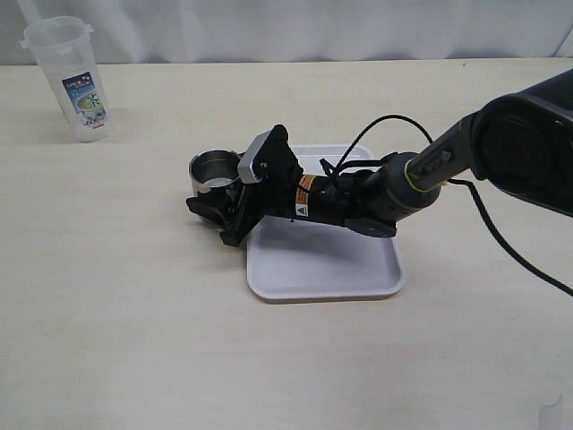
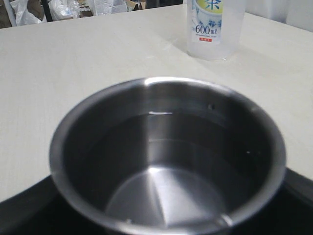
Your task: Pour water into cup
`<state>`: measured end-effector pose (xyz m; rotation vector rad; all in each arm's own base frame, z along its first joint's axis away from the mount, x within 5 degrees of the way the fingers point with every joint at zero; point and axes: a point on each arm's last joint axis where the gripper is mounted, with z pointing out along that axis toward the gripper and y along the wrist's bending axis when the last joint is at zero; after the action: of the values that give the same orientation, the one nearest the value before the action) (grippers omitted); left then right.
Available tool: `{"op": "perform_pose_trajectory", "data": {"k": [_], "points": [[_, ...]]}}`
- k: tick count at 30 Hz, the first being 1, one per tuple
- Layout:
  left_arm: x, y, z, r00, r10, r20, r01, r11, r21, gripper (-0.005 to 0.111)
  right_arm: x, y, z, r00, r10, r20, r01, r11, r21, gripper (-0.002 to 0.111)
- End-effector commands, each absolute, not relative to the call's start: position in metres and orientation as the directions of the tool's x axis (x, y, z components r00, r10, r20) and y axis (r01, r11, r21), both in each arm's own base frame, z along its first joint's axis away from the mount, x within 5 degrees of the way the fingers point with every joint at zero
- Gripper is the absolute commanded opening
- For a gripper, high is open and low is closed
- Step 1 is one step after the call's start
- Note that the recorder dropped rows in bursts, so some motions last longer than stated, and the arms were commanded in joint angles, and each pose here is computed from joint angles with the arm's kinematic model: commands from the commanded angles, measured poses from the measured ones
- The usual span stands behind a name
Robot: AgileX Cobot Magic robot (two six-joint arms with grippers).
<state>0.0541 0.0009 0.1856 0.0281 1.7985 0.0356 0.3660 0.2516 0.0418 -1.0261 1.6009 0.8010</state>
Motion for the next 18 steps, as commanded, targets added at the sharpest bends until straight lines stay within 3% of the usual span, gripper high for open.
{"op": "perform_pose_trajectory", "data": {"k": [1, 11, 13, 18], "points": [[0.0542, 0.0008, 0.1850, -0.222, 0.041, -0.974, 0.003, 0.999, 0.041, 0.102, 0.3652, 0.2503, 0.0393, -0.120, -0.257, -0.959, -0.908, 0.418, 0.002, 0.004], [0.0541, 0.0011, 0.1849, -0.224, 0.017, -0.974, -0.006, 1.000, 0.019, 0.101, 0.3652, 0.2503, 0.0393, -0.120, -0.257, -0.959, -0.908, 0.418, 0.002, 0.004], [0.0541, 0.0011, 0.1847, -0.226, 0.017, -0.974, -0.006, 1.000, 0.019, 0.093, 0.3652, 0.2503, 0.0393, -0.120, -0.257, -0.959, -0.908, 0.418, 0.002, 0.004], [0.0540, 0.0014, 0.1844, -0.230, 0.037, -0.973, -0.004, 0.999, 0.038, 0.051, 0.3652, 0.2503, 0.0393, -0.120, -0.257, -0.959, -0.908, 0.418, 0.002, 0.004]]}}
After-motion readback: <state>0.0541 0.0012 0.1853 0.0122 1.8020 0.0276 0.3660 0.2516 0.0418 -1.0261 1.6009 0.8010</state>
